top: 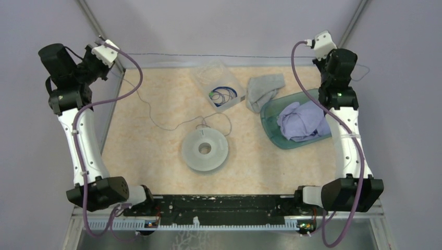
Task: Wrap the cables
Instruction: Adjust the cable at the center of the board.
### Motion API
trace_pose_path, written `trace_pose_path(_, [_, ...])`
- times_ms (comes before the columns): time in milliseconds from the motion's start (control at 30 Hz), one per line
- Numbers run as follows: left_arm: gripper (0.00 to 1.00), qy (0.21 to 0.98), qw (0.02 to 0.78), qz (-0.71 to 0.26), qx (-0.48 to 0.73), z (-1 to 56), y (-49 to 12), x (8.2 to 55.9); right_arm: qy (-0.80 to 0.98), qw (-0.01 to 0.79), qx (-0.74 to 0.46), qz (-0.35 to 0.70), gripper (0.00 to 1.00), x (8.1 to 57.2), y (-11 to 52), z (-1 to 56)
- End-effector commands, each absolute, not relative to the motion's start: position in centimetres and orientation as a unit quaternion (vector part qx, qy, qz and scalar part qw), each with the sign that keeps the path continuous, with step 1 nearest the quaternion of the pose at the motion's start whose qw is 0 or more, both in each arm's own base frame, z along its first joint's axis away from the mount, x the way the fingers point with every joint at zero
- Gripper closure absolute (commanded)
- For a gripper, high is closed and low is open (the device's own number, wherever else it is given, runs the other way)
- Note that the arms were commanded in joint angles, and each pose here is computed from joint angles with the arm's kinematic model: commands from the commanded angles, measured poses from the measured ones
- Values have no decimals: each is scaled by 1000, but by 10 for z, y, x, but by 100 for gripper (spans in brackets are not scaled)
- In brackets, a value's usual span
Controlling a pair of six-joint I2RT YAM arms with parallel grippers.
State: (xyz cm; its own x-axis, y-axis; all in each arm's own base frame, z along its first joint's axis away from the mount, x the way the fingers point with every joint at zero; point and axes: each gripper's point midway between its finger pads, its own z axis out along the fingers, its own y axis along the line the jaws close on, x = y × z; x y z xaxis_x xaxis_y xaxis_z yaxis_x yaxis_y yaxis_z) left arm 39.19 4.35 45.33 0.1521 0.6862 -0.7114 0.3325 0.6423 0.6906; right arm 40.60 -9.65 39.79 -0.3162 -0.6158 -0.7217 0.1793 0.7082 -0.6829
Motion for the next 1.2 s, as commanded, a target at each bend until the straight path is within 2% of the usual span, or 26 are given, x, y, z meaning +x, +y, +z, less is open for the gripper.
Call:
trace_pose_path(0, [100,608,679,130,389,477,47,398,753,585,-188,-237,100,394,-61,395])
trace_pose_path(167, [100,599,707,100,362,492,44,410,773,581,-242,-76,100,388,4,377])
trace_pose_path(333, [100,641,689,46,334,451,44,447,783,537,-297,100,100,367,86,355])
trace_pose_path(467, [100,680,655,28,328,396,27,478,775,493,-319,234,100,345,140,342])
trace_pose_path(533, [96,697,639,27,324,368,17,493,763,476,-325,294,100,335,159,342])
trace_pose_path(600, [90,716,618,15,325,340,1,504,750,460,-325,347,100,328,175,343])
trace_pose_path(700, [70,746,585,-9,318,302,-21,517,730,440,-309,421,100,322,193,345])
trace_pose_path(767, [54,765,561,-34,315,282,-34,522,717,433,-290,463,100,321,201,349])
trace_pose_path(900, [13,795,513,-83,313,253,-50,522,713,414,-224,519,100,331,211,350])
trace_pose_path(933, [6,799,504,-90,315,248,-51,522,718,413,-204,522,100,336,211,349])
trace_pose_path(1000, [1,799,496,-95,325,249,-53,516,732,418,-164,512,100,349,208,344])
trace_pose_path(1167, [0,768,539,-99,332,286,-61,496,753,456,-76,469,100,380,194,341])
